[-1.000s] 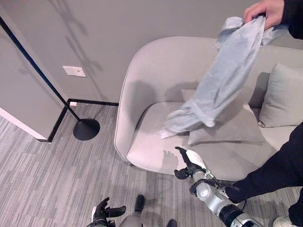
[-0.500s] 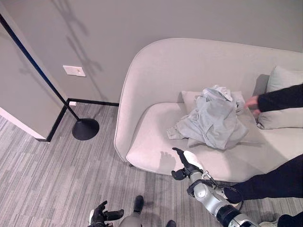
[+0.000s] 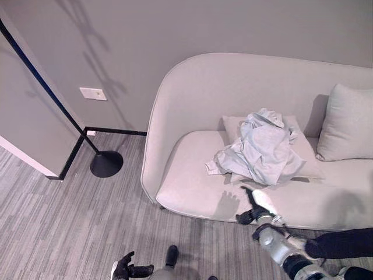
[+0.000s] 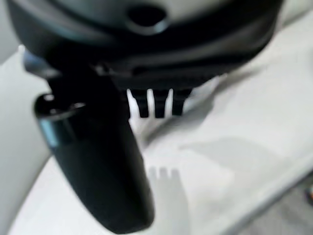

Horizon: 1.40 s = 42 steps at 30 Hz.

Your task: Hang the clothes on the sofa on the clothes rack.

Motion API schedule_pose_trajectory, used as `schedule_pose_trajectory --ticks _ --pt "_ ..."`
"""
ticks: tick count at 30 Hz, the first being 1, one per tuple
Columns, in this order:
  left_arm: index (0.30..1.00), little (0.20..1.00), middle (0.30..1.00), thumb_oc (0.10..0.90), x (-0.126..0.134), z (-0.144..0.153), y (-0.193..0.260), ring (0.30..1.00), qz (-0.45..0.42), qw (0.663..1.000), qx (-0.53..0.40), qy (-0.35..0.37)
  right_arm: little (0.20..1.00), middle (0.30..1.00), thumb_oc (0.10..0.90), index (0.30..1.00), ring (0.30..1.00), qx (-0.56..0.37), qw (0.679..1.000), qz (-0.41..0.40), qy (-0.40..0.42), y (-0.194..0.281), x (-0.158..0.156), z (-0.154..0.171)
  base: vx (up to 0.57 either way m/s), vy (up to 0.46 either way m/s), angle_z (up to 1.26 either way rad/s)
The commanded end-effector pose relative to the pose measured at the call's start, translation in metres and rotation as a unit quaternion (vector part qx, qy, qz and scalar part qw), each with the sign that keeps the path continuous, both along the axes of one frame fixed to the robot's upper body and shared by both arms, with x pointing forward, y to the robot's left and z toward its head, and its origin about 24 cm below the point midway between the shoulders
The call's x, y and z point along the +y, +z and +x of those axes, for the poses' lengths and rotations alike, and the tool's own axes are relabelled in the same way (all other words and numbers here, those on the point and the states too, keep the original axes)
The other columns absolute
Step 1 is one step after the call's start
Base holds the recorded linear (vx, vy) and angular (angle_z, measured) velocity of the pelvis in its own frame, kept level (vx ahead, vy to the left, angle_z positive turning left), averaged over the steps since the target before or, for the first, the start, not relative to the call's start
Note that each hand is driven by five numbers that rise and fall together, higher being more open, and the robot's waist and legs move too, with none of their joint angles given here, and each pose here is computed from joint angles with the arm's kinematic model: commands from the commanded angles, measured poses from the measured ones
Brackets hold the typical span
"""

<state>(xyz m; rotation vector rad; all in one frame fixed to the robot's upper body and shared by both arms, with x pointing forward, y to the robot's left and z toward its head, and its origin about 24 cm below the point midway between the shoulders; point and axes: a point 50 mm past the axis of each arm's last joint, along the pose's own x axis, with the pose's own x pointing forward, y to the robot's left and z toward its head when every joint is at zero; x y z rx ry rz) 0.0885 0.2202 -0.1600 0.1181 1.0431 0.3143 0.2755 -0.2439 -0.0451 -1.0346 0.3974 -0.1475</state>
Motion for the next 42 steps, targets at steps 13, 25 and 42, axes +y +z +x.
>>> schedule_pose_trajectory --ticks 13,25,42 --pt "0.9 0.9 0.9 0.8 0.015 0.027 0.008 0.9 0.034 0.993 0.01 -0.11 0.9 0.9 0.8 0.9 0.9 -0.274 0.916 0.189 -0.224 0.166 -0.079 0.088 0.06 0.096 0.0" --pt "0.9 0.9 0.9 0.8 -0.009 0.031 0.005 0.9 0.035 0.99 -0.001 -0.137 0.9 0.9 0.8 0.9 0.9 -0.393 0.867 0.261 -0.161 0.184 -0.031 0.094 0.26 -0.247 0.05" --pt "0.9 0.9 0.9 0.8 -0.006 0.041 0.008 0.9 0.117 0.931 0.034 -0.344 0.9 0.9 0.8 0.9 0.9 -0.288 0.842 0.344 -0.301 0.175 -0.082 0.093 0.03 0.021 0.19"
